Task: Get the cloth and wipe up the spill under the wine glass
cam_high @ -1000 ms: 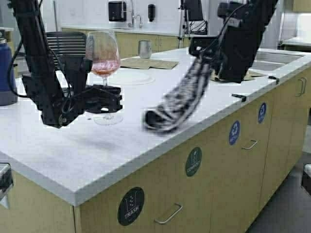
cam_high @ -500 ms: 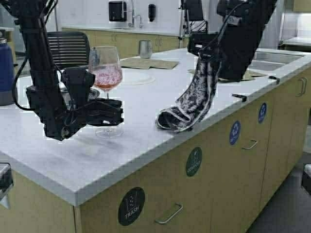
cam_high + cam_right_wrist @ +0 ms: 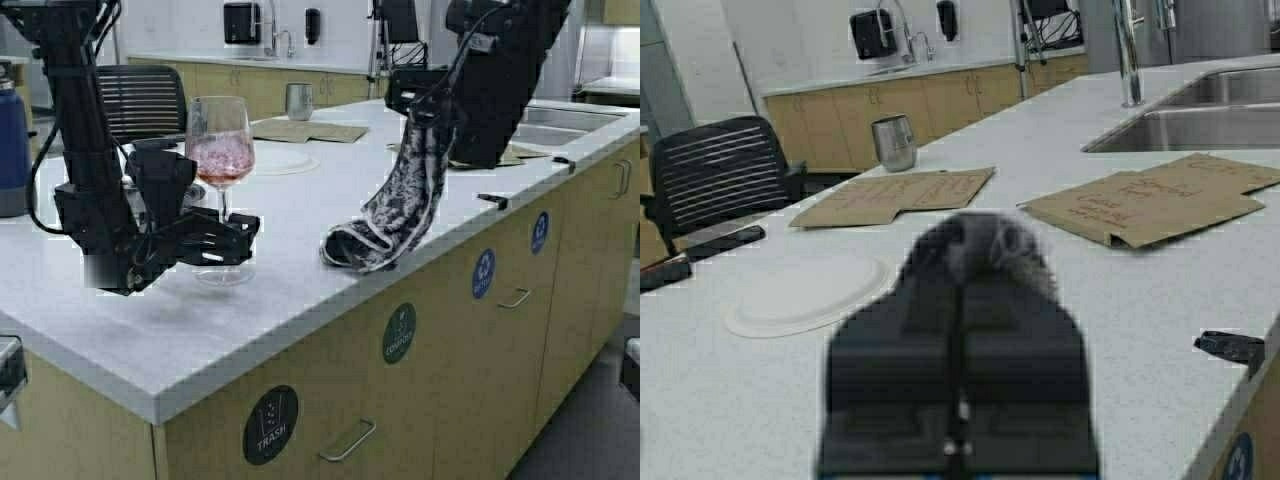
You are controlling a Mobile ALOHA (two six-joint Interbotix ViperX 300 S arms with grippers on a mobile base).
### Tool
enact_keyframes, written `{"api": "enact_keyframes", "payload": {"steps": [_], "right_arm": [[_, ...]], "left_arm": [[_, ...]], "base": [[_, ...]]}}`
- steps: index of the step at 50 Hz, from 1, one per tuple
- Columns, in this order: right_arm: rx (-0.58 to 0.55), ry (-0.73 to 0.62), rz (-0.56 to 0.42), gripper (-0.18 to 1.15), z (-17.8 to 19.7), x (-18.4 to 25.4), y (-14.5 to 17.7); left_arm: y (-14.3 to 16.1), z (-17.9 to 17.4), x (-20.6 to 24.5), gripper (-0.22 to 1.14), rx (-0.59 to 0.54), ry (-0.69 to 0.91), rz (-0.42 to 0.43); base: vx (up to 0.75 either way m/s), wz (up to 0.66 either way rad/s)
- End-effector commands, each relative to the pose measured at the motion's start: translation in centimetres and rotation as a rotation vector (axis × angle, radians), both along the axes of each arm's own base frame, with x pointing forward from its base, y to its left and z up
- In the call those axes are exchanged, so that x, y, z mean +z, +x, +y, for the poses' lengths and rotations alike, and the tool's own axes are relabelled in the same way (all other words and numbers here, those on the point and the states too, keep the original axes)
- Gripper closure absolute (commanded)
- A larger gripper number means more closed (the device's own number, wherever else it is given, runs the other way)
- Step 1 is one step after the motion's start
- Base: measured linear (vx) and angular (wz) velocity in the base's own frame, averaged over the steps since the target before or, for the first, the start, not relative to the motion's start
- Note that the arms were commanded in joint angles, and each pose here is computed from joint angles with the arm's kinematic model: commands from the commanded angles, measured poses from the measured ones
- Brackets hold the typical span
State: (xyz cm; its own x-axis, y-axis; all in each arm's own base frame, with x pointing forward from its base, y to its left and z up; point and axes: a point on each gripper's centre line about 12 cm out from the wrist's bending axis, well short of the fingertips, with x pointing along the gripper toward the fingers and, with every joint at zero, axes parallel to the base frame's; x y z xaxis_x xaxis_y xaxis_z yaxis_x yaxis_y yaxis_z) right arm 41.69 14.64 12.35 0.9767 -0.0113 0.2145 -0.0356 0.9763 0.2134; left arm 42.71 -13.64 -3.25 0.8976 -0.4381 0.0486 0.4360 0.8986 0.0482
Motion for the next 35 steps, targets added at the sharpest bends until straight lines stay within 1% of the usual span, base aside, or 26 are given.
{"api": "enact_keyframes", "payload": {"steps": [1, 7, 13, 20, 24, 27, 35], "right_arm": [[0.011, 0.016, -0.057, 0.92, 0.2, 2.1, -0.1], [0.014, 0.013, -0.053, 0.92, 0.2, 2.0, -0.2], [0.018, 0.009, -0.049, 0.92, 0.2, 1.9, -0.3], [0.029, 0.001, -0.043, 0.92, 0.4, 1.7, -0.5], [0.039, -0.009, -0.032, 0.92, 0.4, 1.4, -0.9], [0.048, -0.02, -0.021, 0.92, 0.6, 1.1, -1.3], [0.107, -0.078, 0.043, 0.92, 1.4, -0.7, -3.6]], "left_arm": [[0.2, -0.1, 0.9, -0.02, 0.004, 0.008, -0.033], [-0.5, 0.1, 1.0, -0.02, 0.007, 0.019, -0.035], [-1.8, 0.4, 1.2, -0.02, 0.007, 0.023, -0.055], [-5.0, 1.3, 1.4, -0.02, 0.008, 0.011, -0.05], [-7.1, 2.2, 1.6, -0.02, 0.031, 0.002, -0.044], [-8.8, 2.6, 1.6, -0.02, 0.036, 0.002, -0.023], [-12.1, 3.4, 1.1, -0.02, 0.033, 0.029, 0.078]], "base": [[0.0, 0.0], [0.0, 0.0], [0.0, 0.0], [0.0, 0.0], [0.0, 0.0], [0.0, 0.0], [0.0, 0.0]]}}
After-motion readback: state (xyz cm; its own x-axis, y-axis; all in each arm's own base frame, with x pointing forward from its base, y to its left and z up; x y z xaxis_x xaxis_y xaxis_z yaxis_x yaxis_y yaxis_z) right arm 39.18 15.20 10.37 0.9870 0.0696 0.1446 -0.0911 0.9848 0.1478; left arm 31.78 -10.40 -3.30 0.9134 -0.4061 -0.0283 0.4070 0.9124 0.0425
